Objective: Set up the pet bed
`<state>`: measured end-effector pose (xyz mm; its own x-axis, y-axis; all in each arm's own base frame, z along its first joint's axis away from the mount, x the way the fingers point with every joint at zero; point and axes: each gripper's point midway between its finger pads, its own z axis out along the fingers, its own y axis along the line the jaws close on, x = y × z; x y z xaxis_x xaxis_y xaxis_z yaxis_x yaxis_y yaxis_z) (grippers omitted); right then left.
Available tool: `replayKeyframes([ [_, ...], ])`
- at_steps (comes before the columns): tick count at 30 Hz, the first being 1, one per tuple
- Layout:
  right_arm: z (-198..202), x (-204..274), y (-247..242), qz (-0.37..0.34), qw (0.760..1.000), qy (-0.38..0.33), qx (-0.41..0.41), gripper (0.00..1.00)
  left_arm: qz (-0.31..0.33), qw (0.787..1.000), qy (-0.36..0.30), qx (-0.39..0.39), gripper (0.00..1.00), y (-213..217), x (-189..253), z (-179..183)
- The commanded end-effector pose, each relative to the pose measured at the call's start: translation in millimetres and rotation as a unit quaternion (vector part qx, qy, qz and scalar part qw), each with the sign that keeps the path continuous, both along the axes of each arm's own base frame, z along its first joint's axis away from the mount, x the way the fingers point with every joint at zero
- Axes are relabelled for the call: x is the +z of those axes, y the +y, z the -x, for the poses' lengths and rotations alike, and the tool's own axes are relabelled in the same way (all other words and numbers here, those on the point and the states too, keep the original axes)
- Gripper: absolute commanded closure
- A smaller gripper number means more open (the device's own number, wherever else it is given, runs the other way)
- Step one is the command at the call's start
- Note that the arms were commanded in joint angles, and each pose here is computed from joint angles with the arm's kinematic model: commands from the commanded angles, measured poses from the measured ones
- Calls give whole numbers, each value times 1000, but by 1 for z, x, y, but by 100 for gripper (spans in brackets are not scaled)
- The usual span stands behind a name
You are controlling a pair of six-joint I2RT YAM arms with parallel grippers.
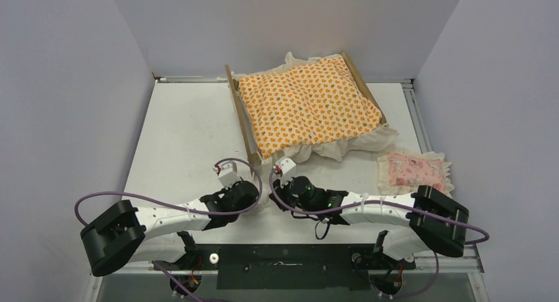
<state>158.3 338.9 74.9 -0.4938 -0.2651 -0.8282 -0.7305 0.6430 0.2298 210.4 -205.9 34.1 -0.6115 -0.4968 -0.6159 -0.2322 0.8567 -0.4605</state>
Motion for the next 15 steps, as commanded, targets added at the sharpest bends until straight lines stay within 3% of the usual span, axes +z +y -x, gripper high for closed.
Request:
replayKeyframes([
  [1,-43,58,34,-74,996,-37,-27,95,41,999,-3,-20,100,-8,4,8],
  [7,-81,55,56,-78,995,-43,-48,94,73,997,-16,-29,100,-9,11,11],
  [15,-88,5,73,-53,997,10,-56,95,94,995,-40,-19,100,0,21,12],
])
